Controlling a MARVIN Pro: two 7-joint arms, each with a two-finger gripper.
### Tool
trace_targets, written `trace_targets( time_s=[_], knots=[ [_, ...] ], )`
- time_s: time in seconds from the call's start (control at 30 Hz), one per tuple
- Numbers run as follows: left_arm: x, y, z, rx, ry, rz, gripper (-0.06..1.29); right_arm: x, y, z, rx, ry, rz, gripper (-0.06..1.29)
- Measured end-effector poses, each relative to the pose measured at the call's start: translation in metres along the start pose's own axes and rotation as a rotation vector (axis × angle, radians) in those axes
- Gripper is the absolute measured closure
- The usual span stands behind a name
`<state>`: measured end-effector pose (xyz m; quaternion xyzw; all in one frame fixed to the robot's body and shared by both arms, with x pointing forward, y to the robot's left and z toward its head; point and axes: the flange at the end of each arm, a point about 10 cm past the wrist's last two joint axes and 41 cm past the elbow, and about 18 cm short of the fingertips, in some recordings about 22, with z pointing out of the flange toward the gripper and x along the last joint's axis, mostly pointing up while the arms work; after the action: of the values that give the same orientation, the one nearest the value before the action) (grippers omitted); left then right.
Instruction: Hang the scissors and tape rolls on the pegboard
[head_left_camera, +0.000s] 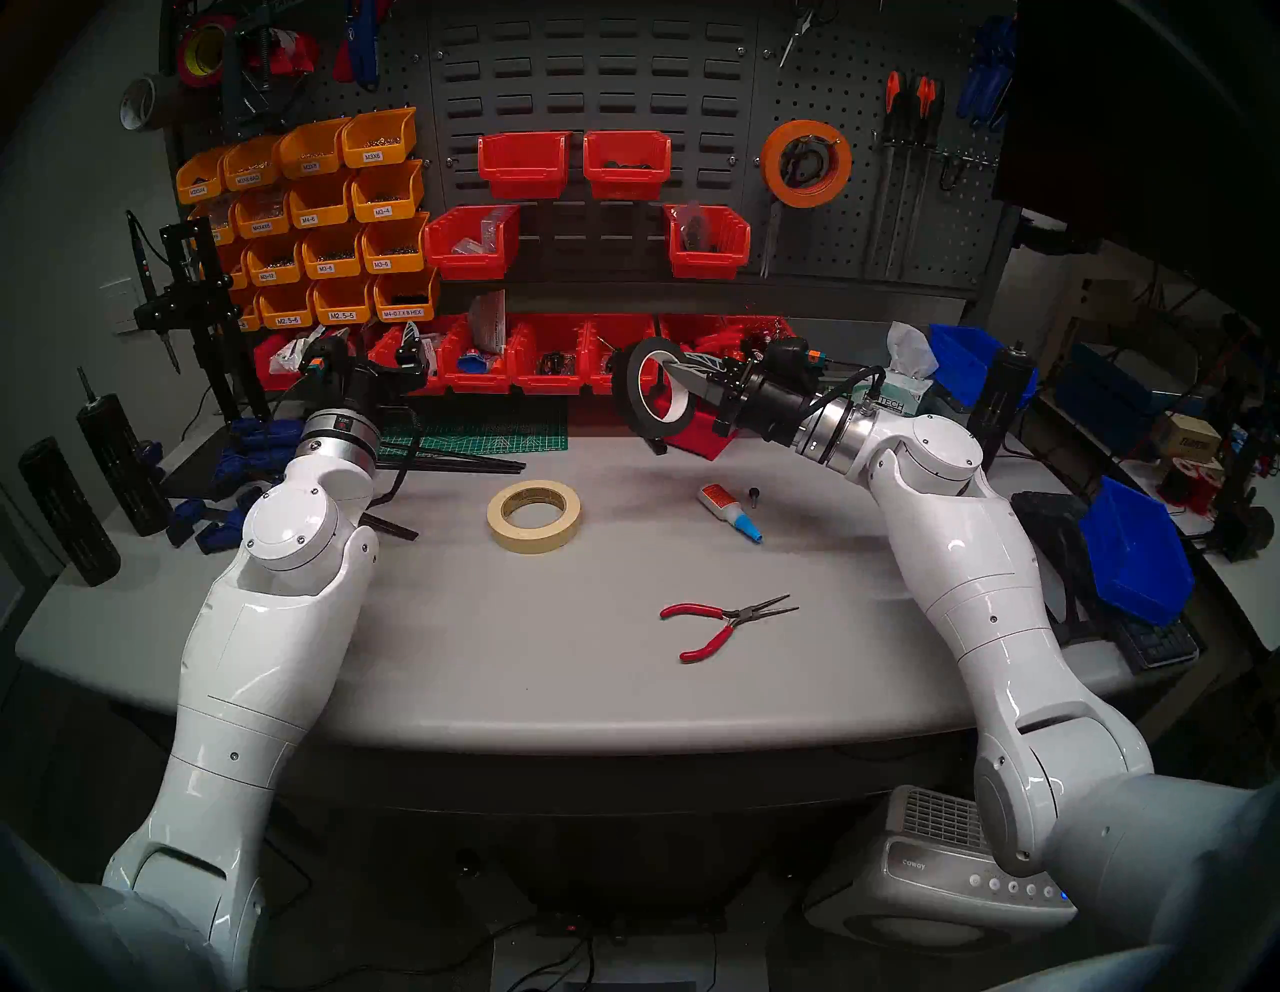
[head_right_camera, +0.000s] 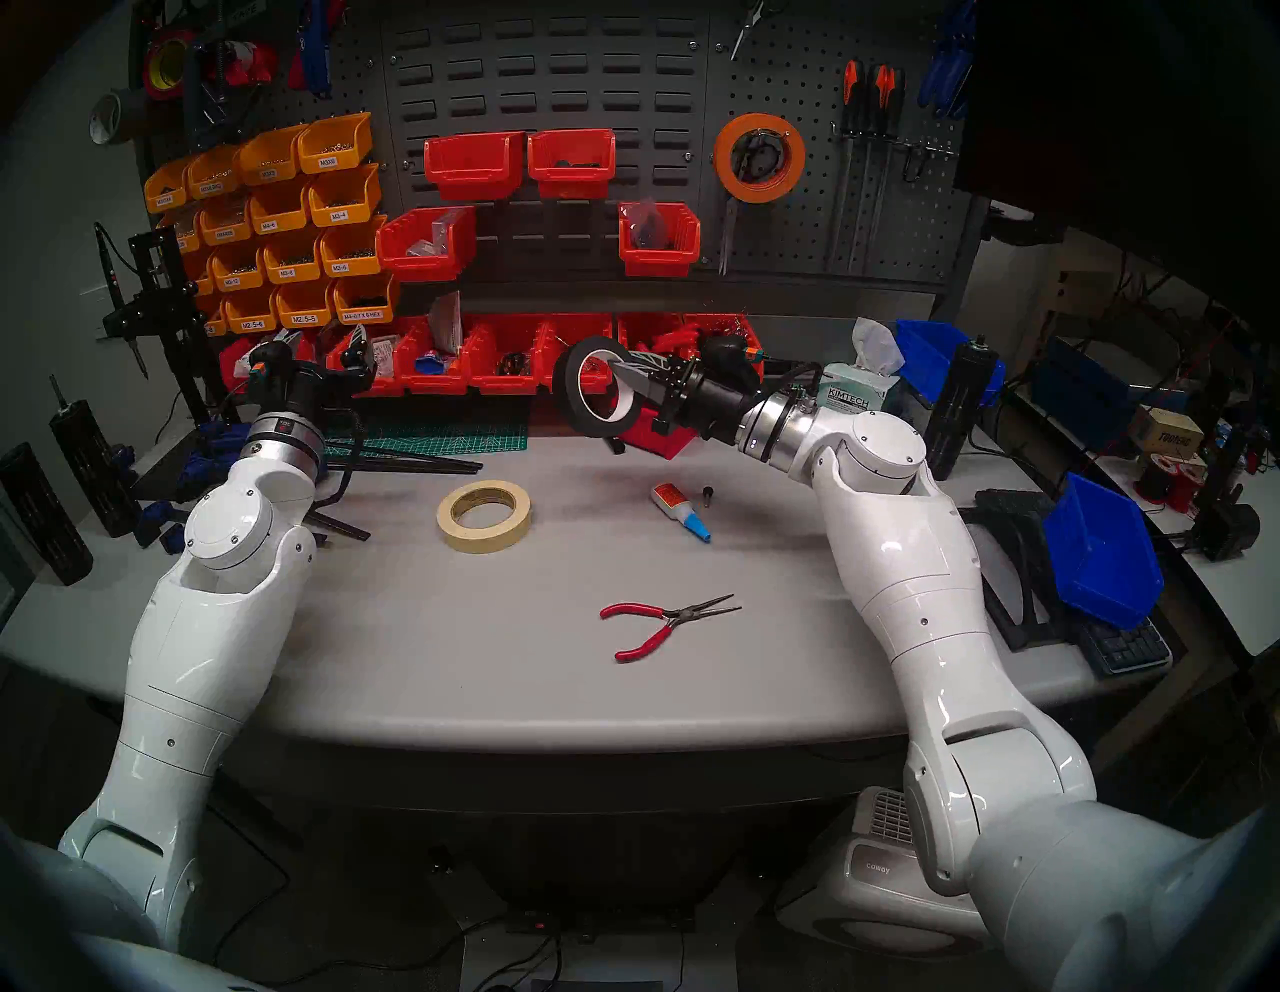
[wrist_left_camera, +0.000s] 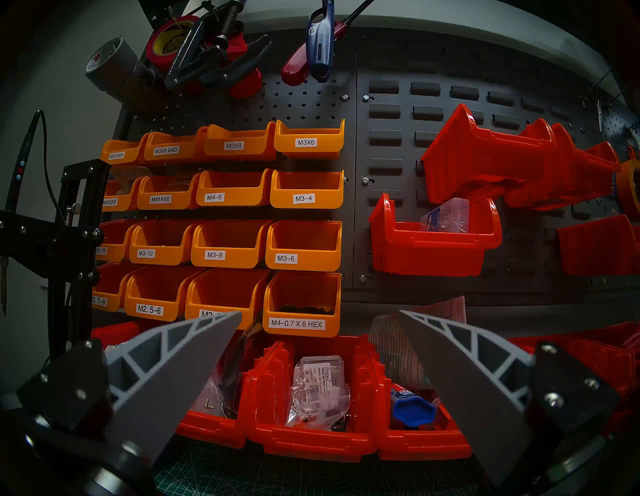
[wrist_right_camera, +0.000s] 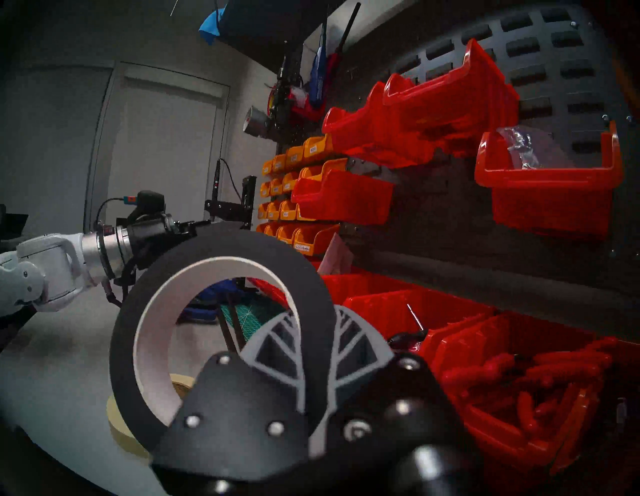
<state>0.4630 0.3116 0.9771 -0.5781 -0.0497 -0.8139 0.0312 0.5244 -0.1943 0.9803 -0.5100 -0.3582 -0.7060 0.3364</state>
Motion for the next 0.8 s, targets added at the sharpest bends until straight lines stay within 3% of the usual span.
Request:
trace_targets(
  time_s=[0.4,0.8],
  knots=[
    [0.0000,0.0000,0.0000,0.000,0.000,0.000,0.00,0.0060,0.0031,-0.0009,-0.073,0.185,-0.077,1.22],
    [0.0000,0.0000,0.0000,0.000,0.000,0.000,0.00,0.0053,0.0012,-0.0028,-0.070,0.257,-0.148,1.22]
  ],
)
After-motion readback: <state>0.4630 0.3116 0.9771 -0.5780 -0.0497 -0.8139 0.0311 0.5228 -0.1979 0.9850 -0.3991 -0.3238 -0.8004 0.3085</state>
